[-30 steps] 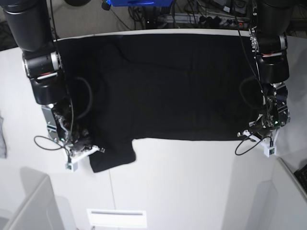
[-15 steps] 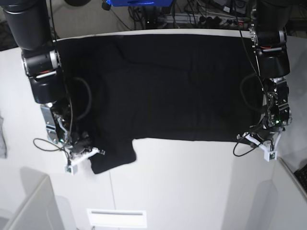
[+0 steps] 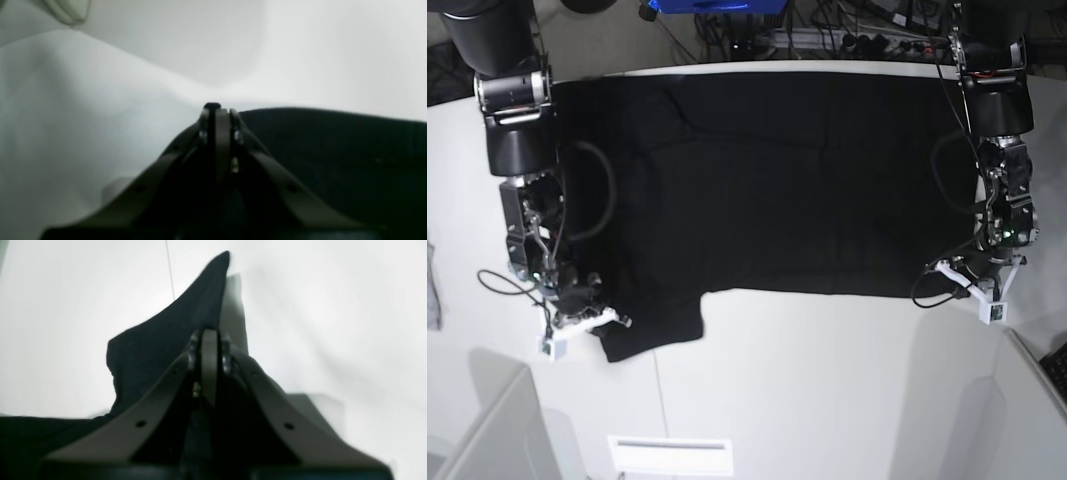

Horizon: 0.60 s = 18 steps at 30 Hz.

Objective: Fold the T-shirt properly
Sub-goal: 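Lift the hem and fold it toward the collar with both grippers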

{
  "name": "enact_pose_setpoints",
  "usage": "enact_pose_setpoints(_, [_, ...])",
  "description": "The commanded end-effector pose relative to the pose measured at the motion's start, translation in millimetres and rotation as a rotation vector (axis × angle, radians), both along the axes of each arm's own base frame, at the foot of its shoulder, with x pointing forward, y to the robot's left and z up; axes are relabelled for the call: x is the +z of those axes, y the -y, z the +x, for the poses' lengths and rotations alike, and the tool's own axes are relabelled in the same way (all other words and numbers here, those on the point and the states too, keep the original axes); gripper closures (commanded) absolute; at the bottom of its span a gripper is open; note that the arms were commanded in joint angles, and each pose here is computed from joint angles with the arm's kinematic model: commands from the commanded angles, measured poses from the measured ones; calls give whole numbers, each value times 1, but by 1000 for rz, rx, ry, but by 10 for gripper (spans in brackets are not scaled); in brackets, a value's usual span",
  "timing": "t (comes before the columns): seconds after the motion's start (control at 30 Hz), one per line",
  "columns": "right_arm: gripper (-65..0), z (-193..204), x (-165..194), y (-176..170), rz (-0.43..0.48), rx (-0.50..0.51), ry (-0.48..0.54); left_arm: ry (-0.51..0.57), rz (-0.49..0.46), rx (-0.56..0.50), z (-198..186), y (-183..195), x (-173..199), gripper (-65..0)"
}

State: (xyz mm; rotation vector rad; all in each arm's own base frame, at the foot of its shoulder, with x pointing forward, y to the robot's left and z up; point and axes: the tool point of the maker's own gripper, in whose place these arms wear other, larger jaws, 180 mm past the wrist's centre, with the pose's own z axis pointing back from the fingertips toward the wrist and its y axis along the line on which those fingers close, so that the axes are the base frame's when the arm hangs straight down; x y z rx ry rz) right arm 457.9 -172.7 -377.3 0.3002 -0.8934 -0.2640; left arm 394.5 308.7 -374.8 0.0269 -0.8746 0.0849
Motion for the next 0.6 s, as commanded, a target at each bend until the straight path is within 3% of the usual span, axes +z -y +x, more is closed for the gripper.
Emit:
enact_pose_setpoints(0.0, [0,12,24,3,4,-2,66,72,17,-7,12,-4,24,0])
enact_pose_setpoints(0.2, [0,-1,28,11,36,-22,59,78,11,62,-6,-28,41,0])
enact_pose_setpoints(0.57, [0,-26,24,-2,37,22,54,65,66,-12,-37,-19,51,0])
